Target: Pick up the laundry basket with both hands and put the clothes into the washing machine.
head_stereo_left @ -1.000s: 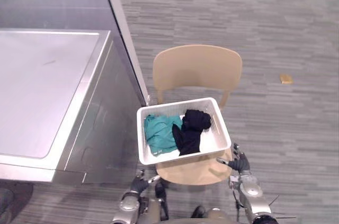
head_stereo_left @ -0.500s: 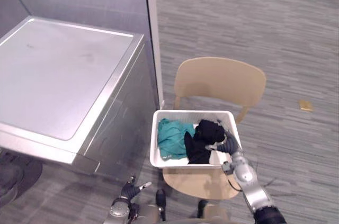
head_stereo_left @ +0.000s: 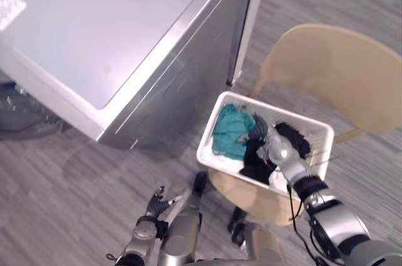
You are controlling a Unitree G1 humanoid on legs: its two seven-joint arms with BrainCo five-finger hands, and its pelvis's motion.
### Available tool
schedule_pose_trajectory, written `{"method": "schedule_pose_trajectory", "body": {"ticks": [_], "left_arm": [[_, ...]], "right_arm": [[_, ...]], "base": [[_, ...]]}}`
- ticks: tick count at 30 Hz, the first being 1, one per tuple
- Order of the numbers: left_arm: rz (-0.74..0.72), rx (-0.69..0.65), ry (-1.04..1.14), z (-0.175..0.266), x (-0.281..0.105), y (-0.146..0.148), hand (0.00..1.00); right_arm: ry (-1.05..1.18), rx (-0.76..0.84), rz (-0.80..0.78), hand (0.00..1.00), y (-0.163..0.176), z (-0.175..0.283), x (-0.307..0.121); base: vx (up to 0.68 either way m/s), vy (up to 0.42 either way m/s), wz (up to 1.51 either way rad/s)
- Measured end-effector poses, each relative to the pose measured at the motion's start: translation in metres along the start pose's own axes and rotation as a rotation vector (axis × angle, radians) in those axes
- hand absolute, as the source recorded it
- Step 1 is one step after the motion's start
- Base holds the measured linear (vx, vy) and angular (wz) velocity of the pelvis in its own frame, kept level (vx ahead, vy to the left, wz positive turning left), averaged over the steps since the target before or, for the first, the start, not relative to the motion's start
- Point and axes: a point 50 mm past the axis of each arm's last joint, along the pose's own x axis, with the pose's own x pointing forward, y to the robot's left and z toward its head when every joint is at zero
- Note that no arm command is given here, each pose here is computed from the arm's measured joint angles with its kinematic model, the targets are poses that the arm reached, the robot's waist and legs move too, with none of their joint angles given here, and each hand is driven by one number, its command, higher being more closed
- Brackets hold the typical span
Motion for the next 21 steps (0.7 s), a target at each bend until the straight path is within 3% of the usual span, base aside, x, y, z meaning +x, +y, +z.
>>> {"method": "schedule_pose_trajectory", "body": {"ticks": [9, 10, 16, 21], "left_arm": [[0.021, -0.052, -0.036, 0.015, 0.006, 0.0, 0.0], [0.016, -0.051, -0.046, 0.018, 0.007, -0.002, 0.0], [-0.008, -0.043, -0.126, 0.041, 0.013, -0.011, 0.0], [-0.012, -0.049, -0.162, 0.052, 0.015, -0.013, 0.0]], "right_arm": [[0.066, -0.123, -0.155, 0.0, -0.064, 0.012, 0.029], [0.07, -0.138, -0.17, 1.0, -0.07, 0.012, 0.03], [0.082, -0.182, -0.18, 1.0, -0.079, 0.008, 0.029], [0.047, -0.122, -0.205, 1.0, -0.082, 0.017, 0.03]], "base": [[-0.09, -0.008, 0.17], [-0.1, -0.05, 0.05], [-0.03, -0.074, 0.08], [0.01, -0.096, -0.05]]}}
